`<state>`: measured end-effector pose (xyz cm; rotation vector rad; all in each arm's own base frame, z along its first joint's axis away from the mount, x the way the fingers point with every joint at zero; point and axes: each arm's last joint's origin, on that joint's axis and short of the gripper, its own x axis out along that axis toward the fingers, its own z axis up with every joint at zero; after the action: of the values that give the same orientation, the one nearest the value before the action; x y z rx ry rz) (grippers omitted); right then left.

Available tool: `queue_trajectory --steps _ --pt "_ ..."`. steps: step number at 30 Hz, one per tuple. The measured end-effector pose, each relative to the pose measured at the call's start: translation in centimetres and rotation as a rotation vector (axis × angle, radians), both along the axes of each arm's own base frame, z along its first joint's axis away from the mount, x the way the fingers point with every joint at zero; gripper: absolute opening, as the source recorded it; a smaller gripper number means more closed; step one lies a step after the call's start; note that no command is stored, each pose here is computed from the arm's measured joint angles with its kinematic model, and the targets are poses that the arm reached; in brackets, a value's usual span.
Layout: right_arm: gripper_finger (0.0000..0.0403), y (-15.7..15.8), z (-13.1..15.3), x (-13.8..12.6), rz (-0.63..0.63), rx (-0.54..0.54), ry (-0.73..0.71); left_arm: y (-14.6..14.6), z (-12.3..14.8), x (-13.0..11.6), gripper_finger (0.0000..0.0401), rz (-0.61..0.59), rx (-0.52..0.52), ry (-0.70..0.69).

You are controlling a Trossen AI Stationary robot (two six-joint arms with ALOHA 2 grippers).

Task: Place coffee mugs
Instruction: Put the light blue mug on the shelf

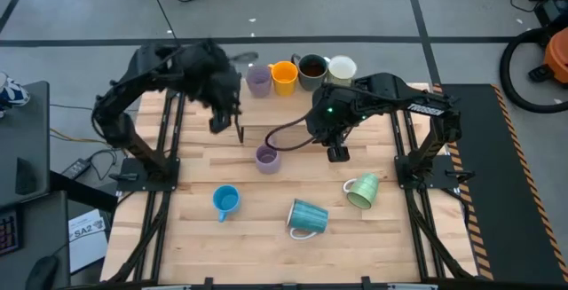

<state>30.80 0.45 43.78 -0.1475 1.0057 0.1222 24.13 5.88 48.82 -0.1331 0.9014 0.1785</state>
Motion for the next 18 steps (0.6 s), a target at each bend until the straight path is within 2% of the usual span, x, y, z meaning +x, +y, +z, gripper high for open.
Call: queue_trajectory --steps 3,7,11,18 --pt "0.0130 0.9 0.0 -0.1 0.015 0.008 0.005 -2.0 -1.5 -0.3 0.0137 0.000 0.006 0.059" --pt "0.0130 2.1 0.0 -0.1 0.050 0.011 0.001 -4.5 -5.1 -0.4 0.0137 0.032 -0.002 0.091" --pt "0.0131 3.0 0.1 -0.1 0.084 0.008 -0.009 -7.0 -9.3 -1.5 0.0137 0.121 -0.125 0.146" --pt "0.0130 3.1 0.1 -0.1 0.100 -0.026 -0.013 -11.7 -15.7 -4.0 0.0137 0.379 -0.317 0.341"
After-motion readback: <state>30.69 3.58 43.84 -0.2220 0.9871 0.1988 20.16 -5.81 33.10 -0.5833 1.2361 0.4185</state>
